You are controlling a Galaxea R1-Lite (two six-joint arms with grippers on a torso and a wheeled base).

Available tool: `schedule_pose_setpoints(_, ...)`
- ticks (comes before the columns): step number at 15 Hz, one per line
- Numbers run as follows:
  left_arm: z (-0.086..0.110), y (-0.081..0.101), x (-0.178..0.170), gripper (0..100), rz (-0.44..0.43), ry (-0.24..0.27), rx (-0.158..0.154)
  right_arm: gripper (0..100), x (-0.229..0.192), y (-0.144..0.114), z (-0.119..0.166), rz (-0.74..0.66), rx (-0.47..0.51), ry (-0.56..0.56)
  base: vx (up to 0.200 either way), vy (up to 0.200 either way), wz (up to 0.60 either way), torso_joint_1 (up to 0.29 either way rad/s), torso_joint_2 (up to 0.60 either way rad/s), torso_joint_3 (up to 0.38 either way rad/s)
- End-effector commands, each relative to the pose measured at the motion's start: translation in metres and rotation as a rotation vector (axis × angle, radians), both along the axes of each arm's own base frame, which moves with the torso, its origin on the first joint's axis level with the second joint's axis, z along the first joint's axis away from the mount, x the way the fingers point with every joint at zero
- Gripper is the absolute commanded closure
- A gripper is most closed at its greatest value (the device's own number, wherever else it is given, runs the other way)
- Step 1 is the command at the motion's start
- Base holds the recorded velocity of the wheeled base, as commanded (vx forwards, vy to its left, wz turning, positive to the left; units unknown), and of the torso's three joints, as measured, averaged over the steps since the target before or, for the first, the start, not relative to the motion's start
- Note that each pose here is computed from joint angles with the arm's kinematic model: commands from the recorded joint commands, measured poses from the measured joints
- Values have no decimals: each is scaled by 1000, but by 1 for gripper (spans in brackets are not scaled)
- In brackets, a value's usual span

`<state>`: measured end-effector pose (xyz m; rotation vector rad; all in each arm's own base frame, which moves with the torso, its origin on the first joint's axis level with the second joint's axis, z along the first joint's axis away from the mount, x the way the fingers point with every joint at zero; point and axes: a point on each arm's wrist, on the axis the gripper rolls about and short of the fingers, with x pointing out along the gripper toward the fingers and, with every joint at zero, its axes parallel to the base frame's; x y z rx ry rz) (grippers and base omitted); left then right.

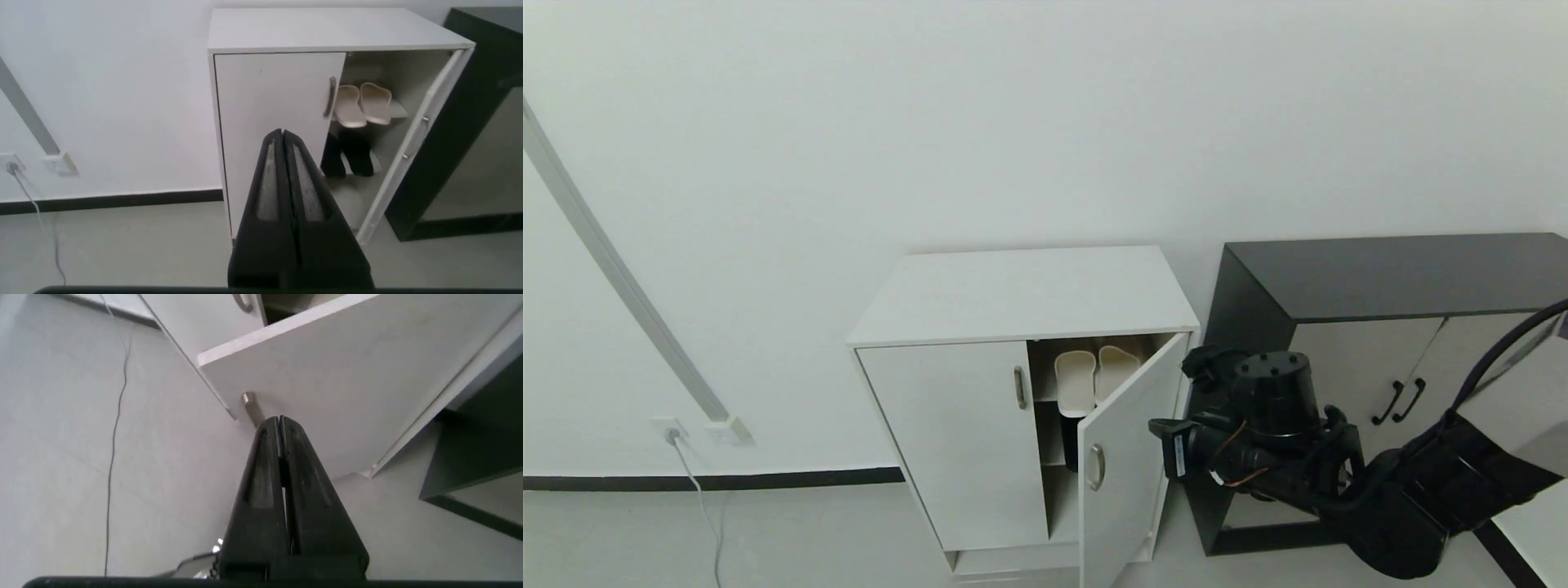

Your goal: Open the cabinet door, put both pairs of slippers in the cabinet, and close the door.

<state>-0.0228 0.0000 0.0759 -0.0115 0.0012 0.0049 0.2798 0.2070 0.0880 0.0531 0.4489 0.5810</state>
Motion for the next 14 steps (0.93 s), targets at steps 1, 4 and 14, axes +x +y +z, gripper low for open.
schedule_pose_setpoints(1, 0, 0, 0, 100, 1, 0, -1, 100, -3, 2, -10, 9, -22, 28, 200, 0, 0, 12, 7, -2)
schedule_pose_setpoints(4, 0, 0, 0, 100, 1, 0, -2, 100, -9, 8, -22, 30, -45, 59, 0, 0, 0, 0, 0, 0)
schedule_pose_setpoints(14, 0, 0, 0, 100, 1, 0, -2, 100, 41, 38, -51, 13, -14, 0, 0, 0, 0, 0, 0, 0)
